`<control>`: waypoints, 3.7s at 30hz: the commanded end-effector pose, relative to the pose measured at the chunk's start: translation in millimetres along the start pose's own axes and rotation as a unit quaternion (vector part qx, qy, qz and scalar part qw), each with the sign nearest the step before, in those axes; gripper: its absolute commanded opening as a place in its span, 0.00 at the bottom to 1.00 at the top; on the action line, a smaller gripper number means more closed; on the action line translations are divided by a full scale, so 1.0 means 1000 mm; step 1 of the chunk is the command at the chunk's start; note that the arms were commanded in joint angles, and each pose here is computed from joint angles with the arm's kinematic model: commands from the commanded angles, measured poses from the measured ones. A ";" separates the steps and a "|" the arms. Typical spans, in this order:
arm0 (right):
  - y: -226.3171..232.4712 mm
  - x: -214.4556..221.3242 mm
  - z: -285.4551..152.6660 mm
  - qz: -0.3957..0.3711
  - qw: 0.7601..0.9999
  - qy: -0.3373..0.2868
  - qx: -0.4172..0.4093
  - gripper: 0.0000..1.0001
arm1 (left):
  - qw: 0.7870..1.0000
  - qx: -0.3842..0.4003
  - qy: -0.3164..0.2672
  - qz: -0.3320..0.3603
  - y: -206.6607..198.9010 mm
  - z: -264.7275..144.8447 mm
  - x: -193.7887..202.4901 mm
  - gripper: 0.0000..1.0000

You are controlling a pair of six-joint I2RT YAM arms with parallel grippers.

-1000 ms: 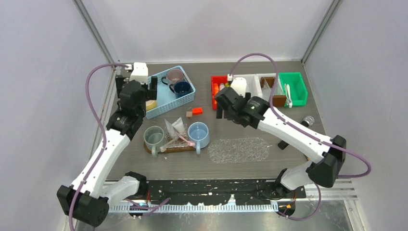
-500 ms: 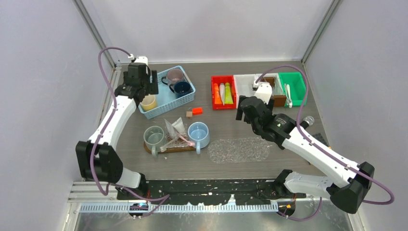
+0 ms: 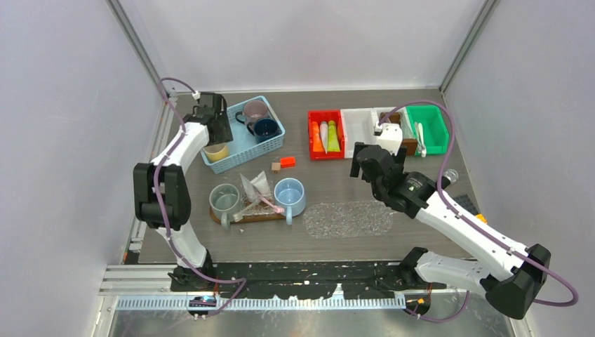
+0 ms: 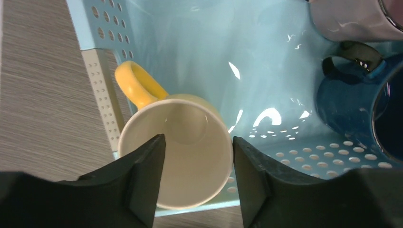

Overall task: Prepare toiletry sets of a toothbrush and toothpaste on the tray
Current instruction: Pick up the cup from the storage box, then place the cup on the tray.

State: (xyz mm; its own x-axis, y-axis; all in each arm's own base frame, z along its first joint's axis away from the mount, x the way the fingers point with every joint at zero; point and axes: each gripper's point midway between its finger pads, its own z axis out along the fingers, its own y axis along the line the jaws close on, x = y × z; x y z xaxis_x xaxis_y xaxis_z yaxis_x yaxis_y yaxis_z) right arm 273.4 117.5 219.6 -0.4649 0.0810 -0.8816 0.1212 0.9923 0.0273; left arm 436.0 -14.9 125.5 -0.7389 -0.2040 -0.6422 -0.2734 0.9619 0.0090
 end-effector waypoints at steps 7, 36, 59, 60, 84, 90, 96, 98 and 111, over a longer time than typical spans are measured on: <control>-0.007 -0.018 -0.005 0.023 0.999 -0.037 0.008 0.85 | 1.000 0.006 0.014 -0.021 -0.009 0.028 -0.009 0.35; -0.021 -0.039 -0.031 0.052 0.996 -0.070 -0.016 0.85 | 0.903 0.248 -0.175 0.303 -0.122 -0.183 -0.085 0.00; -0.051 -0.062 -0.087 0.000 0.989 -0.120 -0.087 0.85 | 0.516 0.567 -0.215 0.605 -0.251 -0.323 0.099 0.00; -0.048 -0.058 -0.086 -0.014 0.990 -0.105 -0.093 0.85 | 0.497 0.570 -0.223 0.614 -0.250 -0.327 0.104 0.00; 0.054 -0.046 -0.109 -0.159 0.930 0.158 -0.292 0.72 | 0.305 0.588 -0.211 0.718 -0.256 -0.349 0.186 0.00; 0.072 -0.033 -0.112 -0.174 0.904 0.196 -0.336 0.70 | 0.296 0.589 -0.203 0.724 -0.263 -0.348 0.189 0.00; 0.084 -0.013 -0.095 -0.192 0.892 0.237 -0.333 0.64 | 0.288 0.588 -0.200 0.729 -0.265 -0.347 0.193 0.00; 0.087 -0.008 -0.088 -0.198 0.891 0.244 -0.327 0.62 | 0.285 0.588 -0.199 0.730 -0.264 -0.348 0.194 0.00; 0.101 0.020 -0.060 -0.267 0.881 0.271 -0.282 0.35 | 0.272 0.585 -0.183 0.742 -0.262 -0.343 0.204 0.00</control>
State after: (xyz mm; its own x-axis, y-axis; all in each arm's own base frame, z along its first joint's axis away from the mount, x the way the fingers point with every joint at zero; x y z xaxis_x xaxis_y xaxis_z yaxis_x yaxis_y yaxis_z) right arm 214.8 223.9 232.7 -0.7228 -0.4982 -0.4789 -0.6108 0.7847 0.1055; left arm 144.6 -358.9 223.5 0.6073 0.4867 -0.6280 0.7471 -0.6188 0.2429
